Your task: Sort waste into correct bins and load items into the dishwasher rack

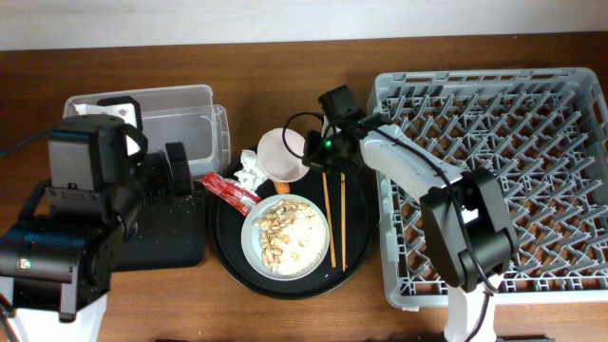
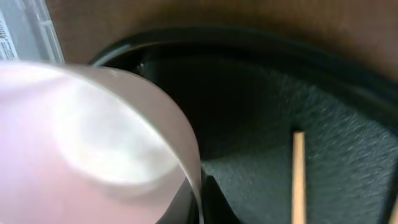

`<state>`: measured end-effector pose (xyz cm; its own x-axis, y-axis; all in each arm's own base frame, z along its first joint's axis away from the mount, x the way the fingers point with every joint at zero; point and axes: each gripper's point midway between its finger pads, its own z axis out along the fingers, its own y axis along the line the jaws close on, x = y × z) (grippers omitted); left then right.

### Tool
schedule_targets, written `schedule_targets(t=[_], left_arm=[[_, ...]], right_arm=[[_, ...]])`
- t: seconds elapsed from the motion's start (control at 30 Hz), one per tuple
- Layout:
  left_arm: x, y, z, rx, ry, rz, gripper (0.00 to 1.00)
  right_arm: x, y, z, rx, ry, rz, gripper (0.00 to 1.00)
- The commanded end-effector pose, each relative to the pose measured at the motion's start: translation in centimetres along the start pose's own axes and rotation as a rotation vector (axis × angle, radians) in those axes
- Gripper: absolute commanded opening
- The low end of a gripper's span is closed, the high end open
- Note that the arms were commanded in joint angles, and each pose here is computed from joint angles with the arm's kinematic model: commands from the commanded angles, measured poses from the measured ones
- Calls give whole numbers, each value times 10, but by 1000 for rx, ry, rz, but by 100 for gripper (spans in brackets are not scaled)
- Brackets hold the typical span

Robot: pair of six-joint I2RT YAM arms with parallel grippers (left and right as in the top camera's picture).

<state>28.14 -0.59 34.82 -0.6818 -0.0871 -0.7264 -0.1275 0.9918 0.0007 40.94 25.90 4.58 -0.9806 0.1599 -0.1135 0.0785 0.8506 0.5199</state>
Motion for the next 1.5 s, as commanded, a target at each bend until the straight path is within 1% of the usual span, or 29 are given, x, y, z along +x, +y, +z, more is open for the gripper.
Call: schedule_targets(t=[0.0,0.1,0.23,0.3,0.43,0.47,0.53,0.6,0.67,0.77,0.83,0.87,1.0,1.13,1.27,1.37,1.47], left_arm=[[-3,4,-2,-15,-13,-18,100],[-3,3,-2,-15,-13,-18,100],[-3,4,-2,-15,-13,-18,100],[-3,3,-2,-15,-13,-18,100],[-3,4,-2,-15,-13,-18,100],[-3,3,-2,-15,-13,-18,100],[-3,3,-2,-15,-13,-18,100],[-3,3,-2,-15,-13,-18,100],[-3,4,-2,-15,-13,-18,100],[-3,3,-2,-15,-13,-18,100],[-3,3,-2,-15,-13,-18,100],[-3,3,-2,-15,-13,-18,100],[-3,4,-2,-15,-13,-18,100],[-3,4,-2,-15,-13,-18,100],[-3,4,-2,-15,-13,-18,100],[-3,4,-2,-15,-13,-18,100],[-3,3,-2,-15,-13,-18,100]], right_arm=[[-19,18,-42,-28,-85,-150,4],[-24,23,-73,12,-147,-201,4],[-33,18,-139,164,-316,-279,4],[-40,-1,-200,344,-485,-258,4],[-47,-46,-292,714,-743,-177,4],[-47,-63,-327,865,-834,-132,4],[-46,-84,-363,1045,-922,-72,4],[-46,-103,-386,1167,-958,-16,4],[-47,-121,-399,1257,-962,27,4],[-48,-156,-413,1418,-920,93,4],[-48,-176,-418,1541,-857,96,4],[-50,-186,-418,1612,-793,74,4],[-58,-214,-404,1678,-686,75,4],[-61,-226,-398,1762,-614,52,4],[-66,-234,-380,1789,-527,1,5],[-74,-241,-365,1800,-489,-26,4],[-84,-251,-345,1854,-381,-101,4]])
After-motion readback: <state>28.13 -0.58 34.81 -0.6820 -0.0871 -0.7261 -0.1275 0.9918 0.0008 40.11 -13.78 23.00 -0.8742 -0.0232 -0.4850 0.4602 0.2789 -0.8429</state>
